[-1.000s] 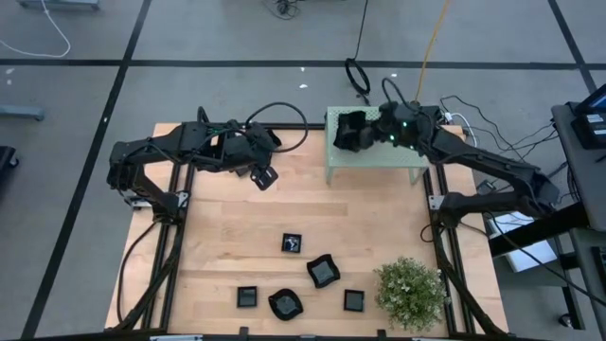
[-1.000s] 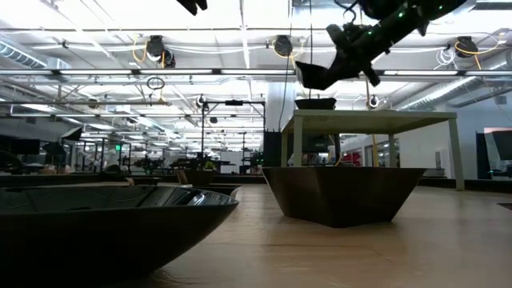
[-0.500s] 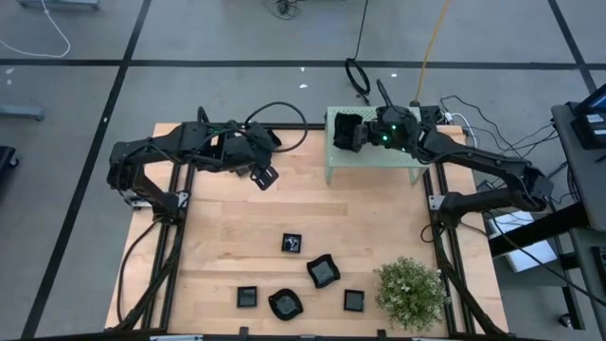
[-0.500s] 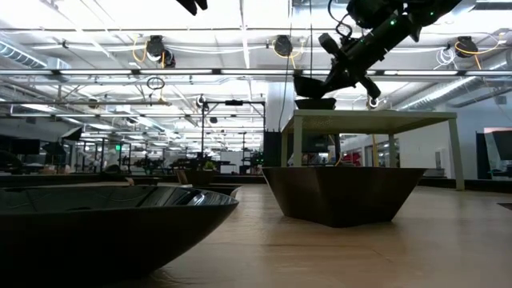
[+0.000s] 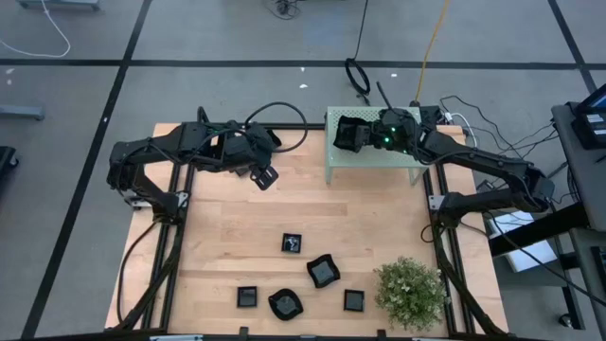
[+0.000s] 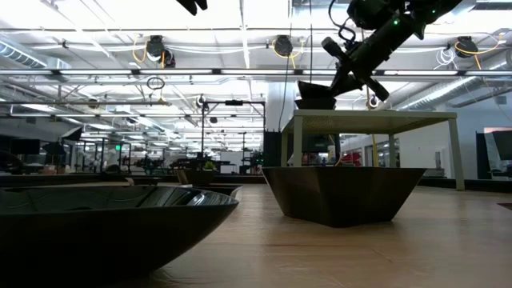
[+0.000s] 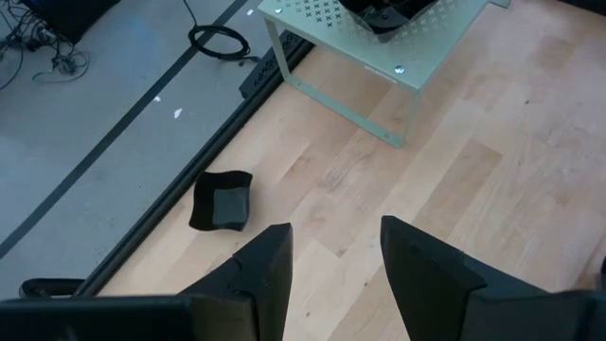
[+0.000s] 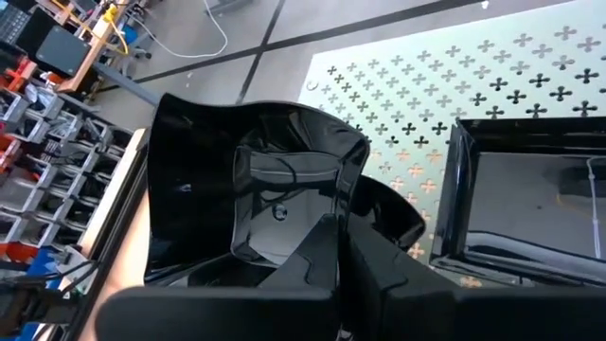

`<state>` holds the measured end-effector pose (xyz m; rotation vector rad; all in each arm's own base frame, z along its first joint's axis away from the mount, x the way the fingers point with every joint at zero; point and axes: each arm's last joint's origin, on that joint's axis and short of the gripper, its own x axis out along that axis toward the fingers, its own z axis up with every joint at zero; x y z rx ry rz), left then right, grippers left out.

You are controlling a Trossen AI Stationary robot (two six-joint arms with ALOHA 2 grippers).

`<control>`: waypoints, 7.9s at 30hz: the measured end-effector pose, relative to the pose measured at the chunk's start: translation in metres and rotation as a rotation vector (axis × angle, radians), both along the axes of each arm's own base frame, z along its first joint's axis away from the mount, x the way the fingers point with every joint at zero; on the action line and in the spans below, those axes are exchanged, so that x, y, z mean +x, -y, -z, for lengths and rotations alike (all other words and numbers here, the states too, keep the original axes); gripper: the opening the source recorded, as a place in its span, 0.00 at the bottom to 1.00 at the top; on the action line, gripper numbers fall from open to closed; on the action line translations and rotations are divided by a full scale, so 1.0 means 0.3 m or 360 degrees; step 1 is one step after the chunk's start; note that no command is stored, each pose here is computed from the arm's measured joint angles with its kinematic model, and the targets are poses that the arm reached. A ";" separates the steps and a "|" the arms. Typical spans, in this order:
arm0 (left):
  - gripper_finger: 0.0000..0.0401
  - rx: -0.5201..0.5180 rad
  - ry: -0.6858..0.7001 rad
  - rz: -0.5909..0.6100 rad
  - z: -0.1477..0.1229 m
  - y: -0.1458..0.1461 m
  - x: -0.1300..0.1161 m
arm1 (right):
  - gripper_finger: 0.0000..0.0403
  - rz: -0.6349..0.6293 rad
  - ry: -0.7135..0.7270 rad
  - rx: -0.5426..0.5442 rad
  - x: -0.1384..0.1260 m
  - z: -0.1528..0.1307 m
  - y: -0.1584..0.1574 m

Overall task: Pick & Place Mini shaped plates
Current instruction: Stack the black distorted square plate on top of the distorted square plate on the shelf, then stack the black square plate on top of the square plate on the shelf

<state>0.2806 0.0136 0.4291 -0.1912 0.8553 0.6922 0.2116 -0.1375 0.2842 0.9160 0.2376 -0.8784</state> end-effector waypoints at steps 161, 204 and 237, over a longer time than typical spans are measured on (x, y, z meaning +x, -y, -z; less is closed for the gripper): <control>0.41 0.0003 0.1450 0.0457 0.357 0.057 -0.162 | 0.35 -0.2192 0.0022 -0.0715 0.497 0.436 -0.490; 0.41 0.0042 0.1308 0.0595 0.377 0.102 -0.166 | 0.00 -0.1909 -0.0135 -0.0766 0.489 0.417 -0.435; 0.41 0.0171 0.1380 0.0337 0.360 0.071 -0.167 | 0.00 0.0393 -0.0475 -0.0554 -0.066 -0.050 -0.033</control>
